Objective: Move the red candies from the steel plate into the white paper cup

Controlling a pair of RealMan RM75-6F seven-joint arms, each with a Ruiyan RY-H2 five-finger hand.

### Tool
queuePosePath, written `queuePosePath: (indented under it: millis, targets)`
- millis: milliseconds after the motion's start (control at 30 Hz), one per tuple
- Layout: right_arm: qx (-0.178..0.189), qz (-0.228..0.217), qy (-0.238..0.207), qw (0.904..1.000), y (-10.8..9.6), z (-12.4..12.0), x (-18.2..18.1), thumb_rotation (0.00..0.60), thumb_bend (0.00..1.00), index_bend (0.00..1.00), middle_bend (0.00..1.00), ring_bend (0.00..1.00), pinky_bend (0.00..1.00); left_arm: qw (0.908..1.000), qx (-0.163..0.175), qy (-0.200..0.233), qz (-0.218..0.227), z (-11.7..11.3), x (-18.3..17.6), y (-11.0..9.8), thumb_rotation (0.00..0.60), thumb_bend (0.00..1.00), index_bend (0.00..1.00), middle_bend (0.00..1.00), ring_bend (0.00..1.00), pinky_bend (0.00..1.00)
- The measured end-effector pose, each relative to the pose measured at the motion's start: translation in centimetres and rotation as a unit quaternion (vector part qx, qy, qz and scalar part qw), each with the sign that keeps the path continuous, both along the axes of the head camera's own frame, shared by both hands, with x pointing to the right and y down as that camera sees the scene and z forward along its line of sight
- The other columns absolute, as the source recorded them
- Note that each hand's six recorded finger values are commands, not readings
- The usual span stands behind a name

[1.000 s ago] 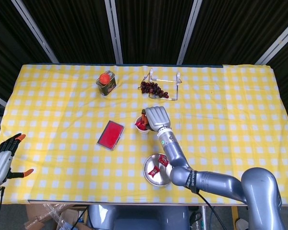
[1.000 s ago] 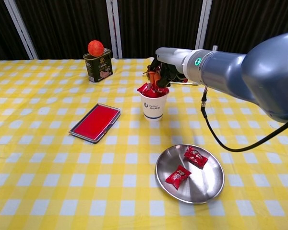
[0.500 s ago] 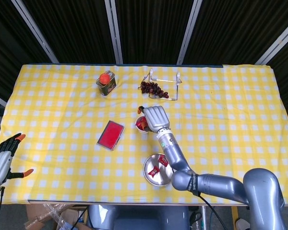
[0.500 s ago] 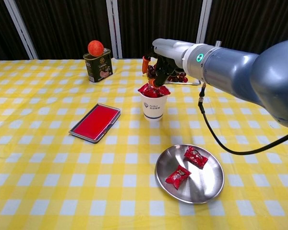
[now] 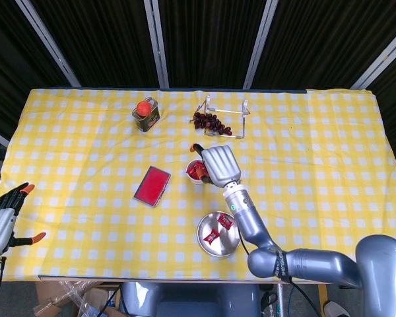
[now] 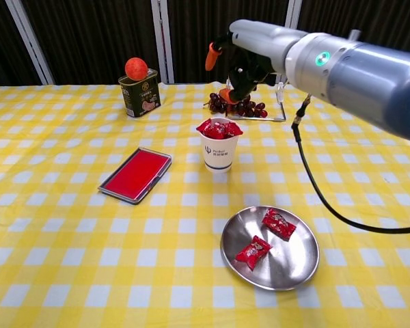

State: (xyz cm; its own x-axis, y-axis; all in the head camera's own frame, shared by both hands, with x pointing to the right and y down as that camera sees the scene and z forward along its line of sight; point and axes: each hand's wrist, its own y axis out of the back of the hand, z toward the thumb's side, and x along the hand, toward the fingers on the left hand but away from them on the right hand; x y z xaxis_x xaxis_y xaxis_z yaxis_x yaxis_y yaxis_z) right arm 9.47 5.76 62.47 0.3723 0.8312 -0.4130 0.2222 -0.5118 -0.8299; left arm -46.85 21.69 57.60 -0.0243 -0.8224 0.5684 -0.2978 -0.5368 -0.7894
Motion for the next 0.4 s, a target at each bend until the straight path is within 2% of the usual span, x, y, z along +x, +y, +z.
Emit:
queuePosePath:
  millis: [100,233,333,400]
  targets:
    - [0.019,-0.006,0.008,0.9998,1.1,-1.4,2.4,0.6,0.45,0.11,0.45,0.39,0.52,1.0,-0.002,0.0,0.0,0.0,0.0,0.2,0.6,0.04,0.0,0.0,0.0,0.0]
    - [0.048,-0.016,0.041,0.9978,3.5,-2.6,7.3,0.6,0.44,0.01,0.27,0.14,0.25,0.9999,0.005,-0.005,0.008,-0.2,0.1,0.1,0.6,0.04,0.0,0.0,0.0,0.0]
    - [0.064,-0.016,0.076,0.995,6.1,-3.1,11.8,0.6,0.41,0.0,0.18,0.05,0.18,0.9997,0.016,-0.012,0.016,-0.5,0.1,0.1,0.6,0.04,0.0,0.0,0.0,0.0]
    - [0.062,-0.007,0.096,0.9934,7.9,-3.3,14.8,0.6,0.39,0.0,0.09,0.01,0.09,0.9994,0.021,-0.016,0.021,-0.7,0.1,0.2,0.6,0.04,0.0,0.0,0.0,0.0]
